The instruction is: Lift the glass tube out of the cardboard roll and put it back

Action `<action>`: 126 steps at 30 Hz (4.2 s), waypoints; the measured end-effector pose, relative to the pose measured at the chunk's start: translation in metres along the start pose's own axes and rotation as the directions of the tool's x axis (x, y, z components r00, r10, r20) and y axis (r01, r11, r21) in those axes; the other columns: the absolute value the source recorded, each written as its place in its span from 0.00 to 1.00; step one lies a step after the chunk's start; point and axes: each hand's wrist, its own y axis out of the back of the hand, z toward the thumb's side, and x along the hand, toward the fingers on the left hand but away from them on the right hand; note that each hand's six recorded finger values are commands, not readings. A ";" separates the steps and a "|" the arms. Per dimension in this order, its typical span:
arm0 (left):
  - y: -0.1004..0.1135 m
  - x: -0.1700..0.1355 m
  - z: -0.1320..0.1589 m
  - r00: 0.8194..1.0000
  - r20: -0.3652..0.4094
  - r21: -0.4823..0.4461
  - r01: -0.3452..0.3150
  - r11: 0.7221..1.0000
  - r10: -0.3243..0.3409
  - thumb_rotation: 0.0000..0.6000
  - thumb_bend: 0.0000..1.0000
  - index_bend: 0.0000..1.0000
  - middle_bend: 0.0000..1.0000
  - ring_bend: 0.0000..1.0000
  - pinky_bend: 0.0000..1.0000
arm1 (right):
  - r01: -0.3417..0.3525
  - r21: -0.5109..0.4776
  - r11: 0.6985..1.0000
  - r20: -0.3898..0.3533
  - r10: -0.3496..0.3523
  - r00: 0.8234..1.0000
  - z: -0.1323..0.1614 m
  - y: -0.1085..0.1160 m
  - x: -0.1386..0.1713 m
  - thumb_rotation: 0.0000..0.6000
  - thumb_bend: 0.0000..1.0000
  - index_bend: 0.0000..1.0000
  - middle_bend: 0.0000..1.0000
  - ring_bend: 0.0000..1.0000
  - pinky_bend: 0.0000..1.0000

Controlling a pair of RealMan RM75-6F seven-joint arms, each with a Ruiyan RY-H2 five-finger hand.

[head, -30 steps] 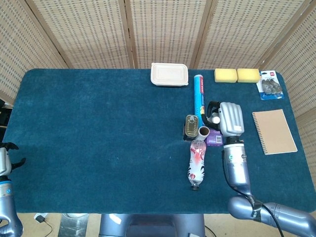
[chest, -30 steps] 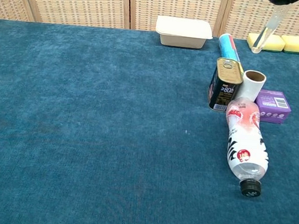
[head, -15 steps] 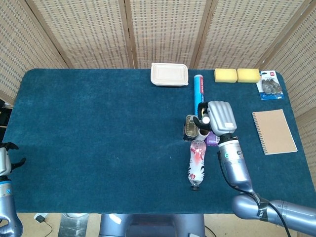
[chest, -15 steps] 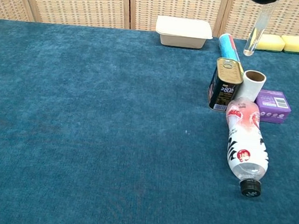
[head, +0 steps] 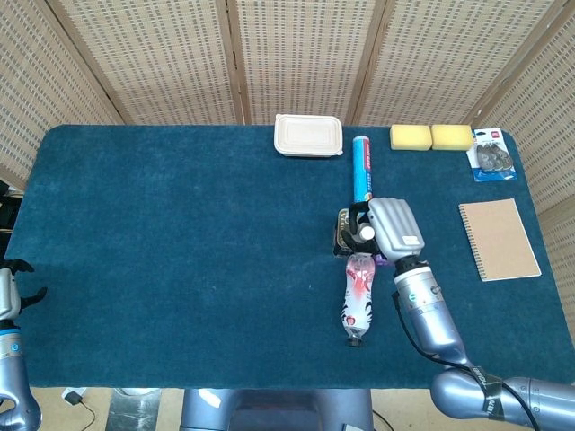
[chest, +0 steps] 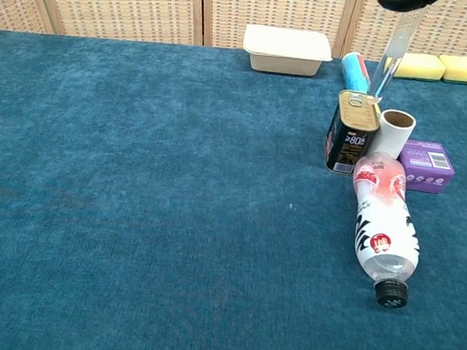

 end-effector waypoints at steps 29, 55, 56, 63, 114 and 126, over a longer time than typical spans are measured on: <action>0.000 0.000 0.000 1.000 0.001 0.000 0.000 1.000 0.000 1.00 0.15 0.47 0.43 0.24 0.33 | 0.046 -0.102 0.994 -0.001 -0.046 0.999 0.011 0.008 0.018 1.00 0.40 0.79 0.97 1.00 0.93; 0.000 0.000 0.000 1.000 0.002 -0.003 0.002 1.000 -0.002 1.00 0.15 0.47 0.43 0.24 0.33 | 0.036 0.056 0.998 -0.198 -0.024 0.980 0.071 -0.025 0.021 1.00 0.40 0.80 0.97 1.00 0.92; 0.000 0.000 0.000 1.000 0.002 -0.003 0.003 1.000 -0.003 1.00 0.15 0.47 0.43 0.24 0.33 | 0.021 0.041 0.999 -0.183 -0.013 0.983 0.068 -0.028 0.020 1.00 0.40 0.80 0.97 1.00 0.92; 0.000 0.000 0.000 1.000 0.003 -0.003 0.001 1.000 -0.001 1.00 0.15 0.48 0.43 0.24 0.33 | 0.052 0.029 0.998 -0.166 -0.046 0.985 0.067 -0.023 0.010 1.00 0.40 0.80 0.98 1.00 0.93; 0.000 0.000 0.000 1.000 0.003 -0.003 0.002 1.000 -0.002 1.00 0.15 0.47 0.43 0.24 0.33 | -0.022 0.250 0.968 -0.328 0.106 0.939 0.078 -0.068 -0.007 1.00 0.39 0.80 0.98 1.00 0.92; 0.000 0.000 0.000 1.000 0.002 -0.002 0.004 1.000 -0.004 1.00 0.15 0.47 0.43 0.24 0.33 | 0.028 0.183 0.983 -0.287 0.026 0.958 0.084 -0.043 -0.028 1.00 0.38 0.80 0.98 1.00 0.92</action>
